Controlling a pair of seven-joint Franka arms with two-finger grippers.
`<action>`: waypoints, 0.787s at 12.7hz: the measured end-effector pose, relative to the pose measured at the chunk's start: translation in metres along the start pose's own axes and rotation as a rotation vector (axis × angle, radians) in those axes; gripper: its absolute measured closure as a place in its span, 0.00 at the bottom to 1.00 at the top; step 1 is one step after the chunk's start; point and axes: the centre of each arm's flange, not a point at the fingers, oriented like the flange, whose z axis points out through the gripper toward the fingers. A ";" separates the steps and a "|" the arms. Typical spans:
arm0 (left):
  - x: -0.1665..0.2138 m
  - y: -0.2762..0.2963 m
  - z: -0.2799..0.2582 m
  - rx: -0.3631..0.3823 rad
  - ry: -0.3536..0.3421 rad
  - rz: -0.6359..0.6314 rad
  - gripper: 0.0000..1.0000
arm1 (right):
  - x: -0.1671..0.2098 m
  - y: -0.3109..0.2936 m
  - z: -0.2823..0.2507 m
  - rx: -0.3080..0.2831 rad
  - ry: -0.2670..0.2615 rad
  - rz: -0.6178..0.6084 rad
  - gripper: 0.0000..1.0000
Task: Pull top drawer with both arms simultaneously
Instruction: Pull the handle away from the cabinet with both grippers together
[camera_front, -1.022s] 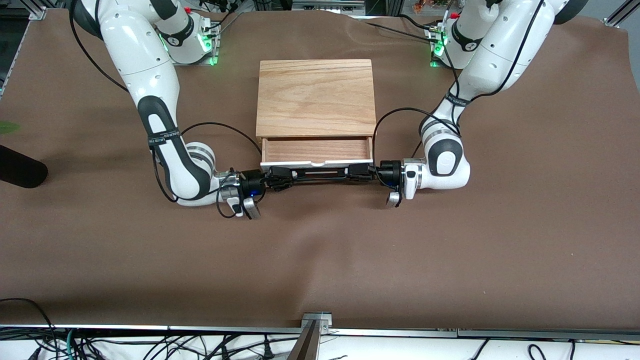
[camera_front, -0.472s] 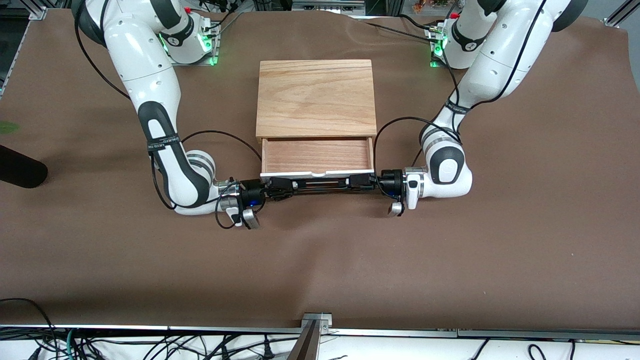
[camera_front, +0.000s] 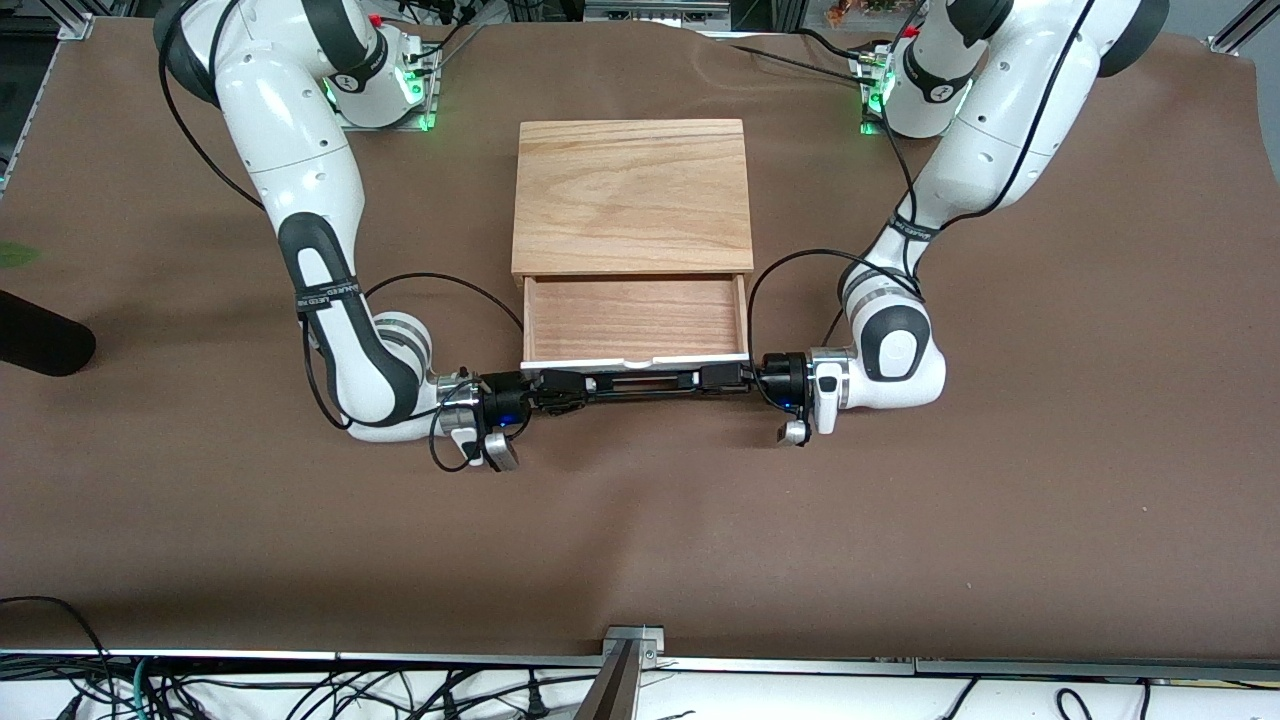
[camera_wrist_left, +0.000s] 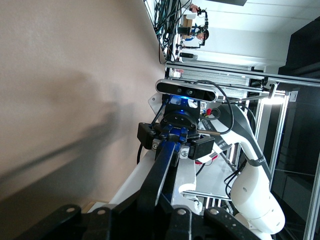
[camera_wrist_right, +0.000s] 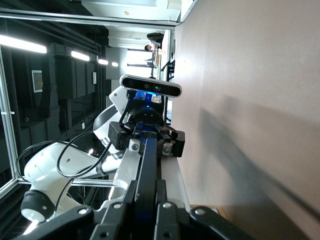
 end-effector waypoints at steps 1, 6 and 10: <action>0.003 0.000 -0.001 -0.001 0.003 0.001 0.90 | 0.004 0.000 0.000 -0.001 0.003 0.005 0.83; 0.009 -0.007 -0.013 0.018 0.027 -0.026 0.62 | 0.012 0.005 0.000 0.001 0.002 0.025 0.83; 0.014 -0.023 -0.047 0.043 0.075 -0.091 0.20 | 0.042 -0.005 -0.047 -0.022 0.135 0.042 0.66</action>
